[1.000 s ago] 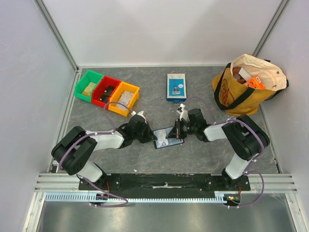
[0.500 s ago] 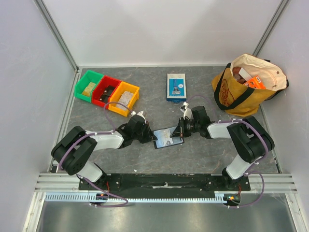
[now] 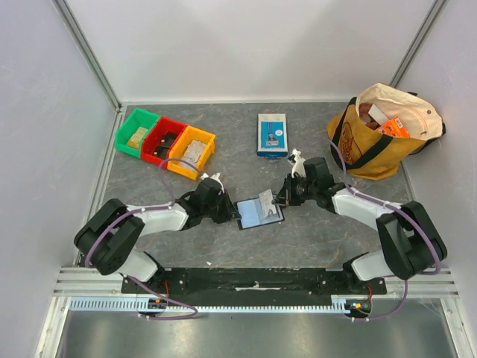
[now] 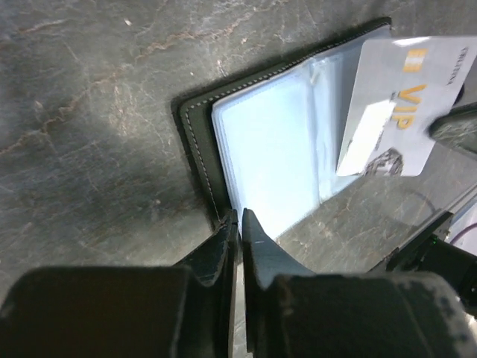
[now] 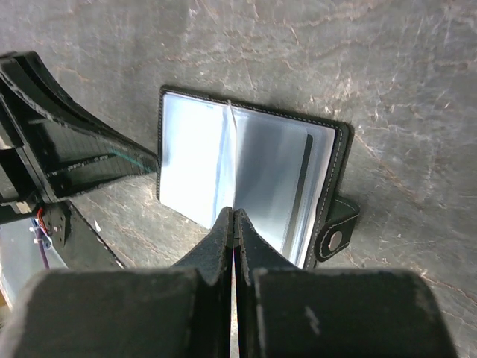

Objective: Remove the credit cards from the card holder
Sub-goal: Remove the credit card from the card holder, then place the credit card in the storage box.

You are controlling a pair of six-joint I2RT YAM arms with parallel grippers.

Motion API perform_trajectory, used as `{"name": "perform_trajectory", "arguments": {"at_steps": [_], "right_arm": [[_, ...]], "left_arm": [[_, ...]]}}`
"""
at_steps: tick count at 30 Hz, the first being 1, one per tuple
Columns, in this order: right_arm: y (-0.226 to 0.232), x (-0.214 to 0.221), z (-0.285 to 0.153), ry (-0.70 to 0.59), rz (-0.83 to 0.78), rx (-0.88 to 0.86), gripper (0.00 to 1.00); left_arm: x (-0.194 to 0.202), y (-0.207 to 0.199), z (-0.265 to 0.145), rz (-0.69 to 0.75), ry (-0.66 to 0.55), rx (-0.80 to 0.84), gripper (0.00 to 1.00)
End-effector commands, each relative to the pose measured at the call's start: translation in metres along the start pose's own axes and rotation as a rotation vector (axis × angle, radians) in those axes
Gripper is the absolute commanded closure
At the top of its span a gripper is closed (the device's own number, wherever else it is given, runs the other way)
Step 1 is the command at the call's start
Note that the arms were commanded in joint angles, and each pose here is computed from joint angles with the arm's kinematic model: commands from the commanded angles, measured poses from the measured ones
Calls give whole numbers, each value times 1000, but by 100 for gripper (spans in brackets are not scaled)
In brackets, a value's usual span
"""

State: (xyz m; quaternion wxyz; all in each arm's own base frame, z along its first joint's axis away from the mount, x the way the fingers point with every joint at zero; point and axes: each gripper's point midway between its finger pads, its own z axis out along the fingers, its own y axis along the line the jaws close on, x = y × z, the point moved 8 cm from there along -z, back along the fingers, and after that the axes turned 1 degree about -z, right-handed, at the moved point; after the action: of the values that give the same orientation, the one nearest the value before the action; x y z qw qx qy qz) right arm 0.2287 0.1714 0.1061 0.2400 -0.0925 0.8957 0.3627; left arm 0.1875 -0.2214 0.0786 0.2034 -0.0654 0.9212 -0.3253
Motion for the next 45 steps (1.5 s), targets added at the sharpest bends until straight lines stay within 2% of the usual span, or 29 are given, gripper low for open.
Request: {"name": "perform_trajectory", "arguments": {"at_steps": [1, 2, 6, 8, 10, 18, 25, 32, 45], "right_arm": [[14, -21, -17, -63, -55, 8, 100], [18, -22, -20, -70, -57, -10, 100], [34, -27, -32, -89, -66, -94, 100], [43, -29, -38, -101, -71, -136, 100], [50, -30, -44, -112, -79, -170, 100], [85, -38, -71, -180, -95, -381, 100], [102, -37, -82, -210, -59, -560, 100], [106, -35, -86, -207, -73, -589, 100], [110, -31, -87, -175, -86, -633, 100]], "left_arm": [[-7, -13, -18, 34, -29, 100, 82], [-9, -18, -22, 40, -42, 129, 76], [-21, -39, -43, 82, -107, 249, 37], [-24, -47, -52, 105, -133, 302, 30], [-27, -53, -59, 124, -153, 360, 26], [-26, -66, -76, 150, -238, 660, 25], [-20, -73, -91, 190, -274, 835, 27], [-23, -80, -100, 218, -294, 885, 30], [-27, -89, -108, 235, -325, 946, 43]]}}
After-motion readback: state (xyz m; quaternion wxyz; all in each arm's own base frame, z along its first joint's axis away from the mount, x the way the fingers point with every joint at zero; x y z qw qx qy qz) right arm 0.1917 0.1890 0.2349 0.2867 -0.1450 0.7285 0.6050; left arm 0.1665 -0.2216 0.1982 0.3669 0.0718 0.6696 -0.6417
